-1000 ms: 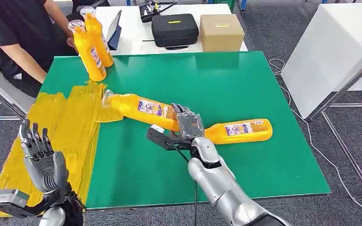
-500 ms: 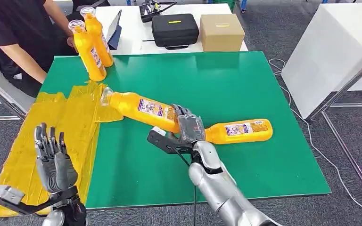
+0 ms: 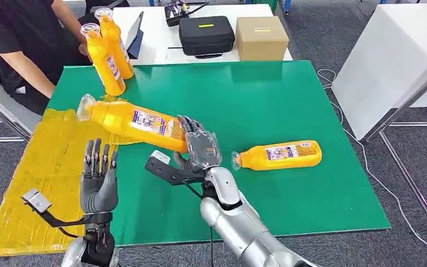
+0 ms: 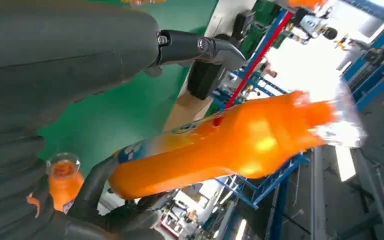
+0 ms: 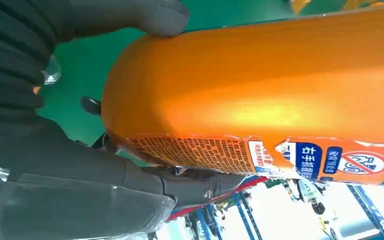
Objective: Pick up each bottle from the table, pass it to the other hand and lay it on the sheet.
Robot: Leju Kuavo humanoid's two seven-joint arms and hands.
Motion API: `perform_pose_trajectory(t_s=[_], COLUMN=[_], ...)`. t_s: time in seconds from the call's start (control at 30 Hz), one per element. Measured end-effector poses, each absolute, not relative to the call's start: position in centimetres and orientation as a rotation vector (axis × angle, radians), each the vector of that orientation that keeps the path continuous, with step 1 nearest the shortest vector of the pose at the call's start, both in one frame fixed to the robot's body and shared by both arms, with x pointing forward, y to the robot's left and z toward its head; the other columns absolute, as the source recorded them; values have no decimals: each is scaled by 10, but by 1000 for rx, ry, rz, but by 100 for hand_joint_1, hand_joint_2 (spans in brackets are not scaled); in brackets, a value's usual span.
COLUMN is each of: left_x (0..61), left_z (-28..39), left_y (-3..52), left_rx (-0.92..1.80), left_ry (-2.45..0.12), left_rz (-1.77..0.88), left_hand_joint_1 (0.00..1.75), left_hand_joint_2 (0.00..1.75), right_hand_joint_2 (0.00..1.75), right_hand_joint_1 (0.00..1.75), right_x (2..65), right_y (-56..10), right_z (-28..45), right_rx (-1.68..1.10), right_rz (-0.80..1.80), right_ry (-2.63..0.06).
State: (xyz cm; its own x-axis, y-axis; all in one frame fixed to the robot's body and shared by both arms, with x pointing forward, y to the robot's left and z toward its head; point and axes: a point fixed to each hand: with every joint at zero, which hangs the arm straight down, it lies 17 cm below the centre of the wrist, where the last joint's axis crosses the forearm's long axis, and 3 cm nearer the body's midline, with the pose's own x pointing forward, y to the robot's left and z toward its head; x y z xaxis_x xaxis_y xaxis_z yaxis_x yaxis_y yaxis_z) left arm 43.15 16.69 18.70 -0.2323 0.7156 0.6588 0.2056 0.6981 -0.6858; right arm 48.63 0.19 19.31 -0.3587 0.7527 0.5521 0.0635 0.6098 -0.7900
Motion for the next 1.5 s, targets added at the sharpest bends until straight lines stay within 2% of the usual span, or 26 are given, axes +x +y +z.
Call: perform_pose_trajectory(t_s=[0.33, 0.87, 1.5], left_x=[445, 448, 437], left_z=[186, 185, 169], left_y=[145, 141, 166], left_rx=[-773, -778, -701], left_ry=[-1739, -1719, -1721], left_rz=[542, 534, 592], left_hand_joint_1=[0, 0, 0], left_hand_joint_2=[175, 175, 175], right_hand_joint_2=[175, 175, 175], right_hand_joint_1=[175, 175, 175], right_x=[476, 431, 395], right_y=[17, 79, 117], right_z=[196, 163, 134], right_rx=[-663, -550, -489], right_rz=[873, 1064, 1238], right_ry=[-1829, -1791, -1769])
